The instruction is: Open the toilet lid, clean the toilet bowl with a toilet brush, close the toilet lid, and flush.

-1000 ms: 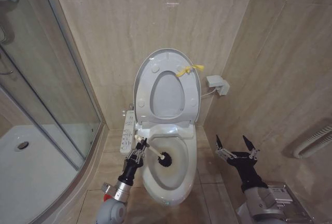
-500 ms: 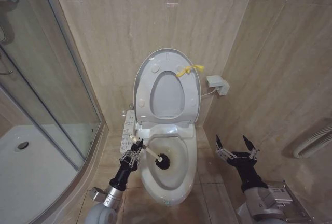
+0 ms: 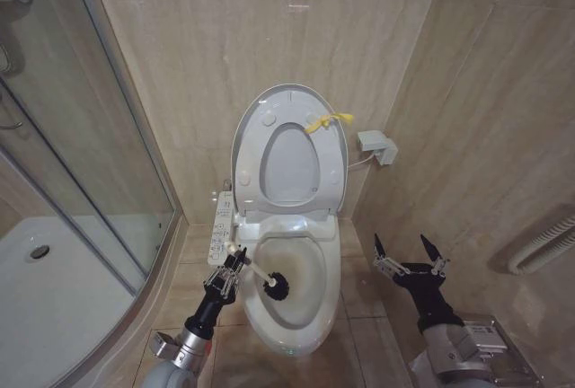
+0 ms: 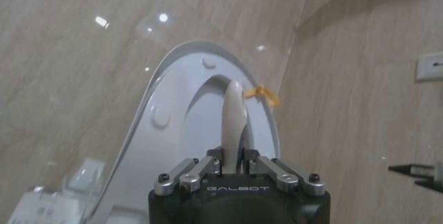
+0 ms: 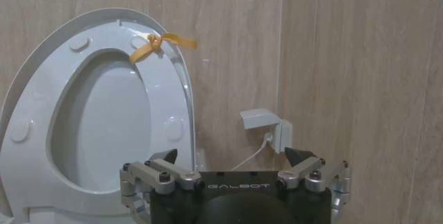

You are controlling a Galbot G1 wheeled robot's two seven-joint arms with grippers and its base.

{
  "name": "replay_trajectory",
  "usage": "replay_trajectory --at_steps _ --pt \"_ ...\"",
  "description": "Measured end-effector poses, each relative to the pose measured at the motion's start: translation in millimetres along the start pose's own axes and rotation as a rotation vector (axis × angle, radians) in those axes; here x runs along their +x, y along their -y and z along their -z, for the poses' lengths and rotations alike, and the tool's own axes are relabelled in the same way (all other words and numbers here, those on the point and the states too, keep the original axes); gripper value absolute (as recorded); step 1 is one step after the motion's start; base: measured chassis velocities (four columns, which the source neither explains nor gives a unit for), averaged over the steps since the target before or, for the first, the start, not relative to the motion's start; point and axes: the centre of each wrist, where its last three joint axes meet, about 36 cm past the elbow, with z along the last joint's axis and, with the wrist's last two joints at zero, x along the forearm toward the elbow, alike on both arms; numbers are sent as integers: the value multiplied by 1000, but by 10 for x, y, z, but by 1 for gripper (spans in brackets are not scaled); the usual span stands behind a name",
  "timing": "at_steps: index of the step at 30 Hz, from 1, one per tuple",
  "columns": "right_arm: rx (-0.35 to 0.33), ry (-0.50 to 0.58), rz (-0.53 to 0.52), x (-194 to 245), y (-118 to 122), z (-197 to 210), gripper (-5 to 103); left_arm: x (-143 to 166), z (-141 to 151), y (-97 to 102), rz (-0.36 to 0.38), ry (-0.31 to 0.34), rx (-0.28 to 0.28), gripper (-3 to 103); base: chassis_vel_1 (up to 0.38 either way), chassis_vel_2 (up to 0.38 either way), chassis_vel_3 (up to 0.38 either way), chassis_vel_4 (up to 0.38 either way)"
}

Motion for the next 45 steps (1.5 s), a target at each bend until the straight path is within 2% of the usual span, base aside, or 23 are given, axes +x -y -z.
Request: replay_trajectory --at_steps 4,8,11,12,13,14,16,17,20,22,24,26,27,30,31,34,36,40,41,45 --pt "0 0 0 0 0 0 100 13 190 71 -14 24 -11 19 0 0 0 0" --pt "0 0 0 0 0 0 100 44 358 155 34 51 -77 19 0 0 0 0" --pt "0 0 0 0 0 0 100 138 550 327 111 72 -162 19 0 0 0 0" --pt "0 0 0 0 0 0 100 138 550 327 111 72 -162 19 0 0 0 0" --pt "0 0 0 0 0 0 100 175 596 401 145 70 -181 19 0 0 0 0" --pt "0 0 0 0 0 0 100 237 676 547 215 68 -209 19 0 0 0 0" --pt "0 0 0 0 0 0 100 289 791 752 290 71 -234 19 0 0 0 0" --pt "0 0 0 0 0 0 100 289 791 752 290 71 -234 19 0 0 0 0" --pt "0 0 0 0 0 0 100 345 1017 1068 377 71 -290 19 0 0 0 0" --pt "0 0 0 0 0 0 100 354 1075 1135 395 67 -303 19 0 0 0 0" --pt "0 0 0 0 0 0 100 368 1212 1300 447 49 -324 19 0 0 0 0" --pt "0 0 0 0 0 0 100 412 1262 1377 498 28 -348 19 0 0 0 0" --pt "0 0 0 0 0 0 100 412 1262 1377 498 28 -348 19 0 0 0 0" --pt "0 0 0 0 0 0 100 514 1231 1416 577 -12 -374 19 0 0 0 0" --pt "0 0 0 0 0 0 100 514 1231 1416 577 -12 -374 19 0 0 0 0" --pt "0 0 0 0 0 0 100 677 993 1319 666 -64 -396 19 0 0 0 0" --pt "0 0 0 0 0 0 100 715 930 1283 681 -71 -406 19 0 0 0 0" --pt "0 0 0 0 0 0 100 964 592 1067 702 -111 -418 19 0 0 0 0" --pt "0 0 0 0 0 0 100 964 592 1067 702 -111 -418 19 0 0 0 0" --pt "0 0 0 0 0 0 100 1250 193 656 682 -137 -407 19 0 0 0 0"
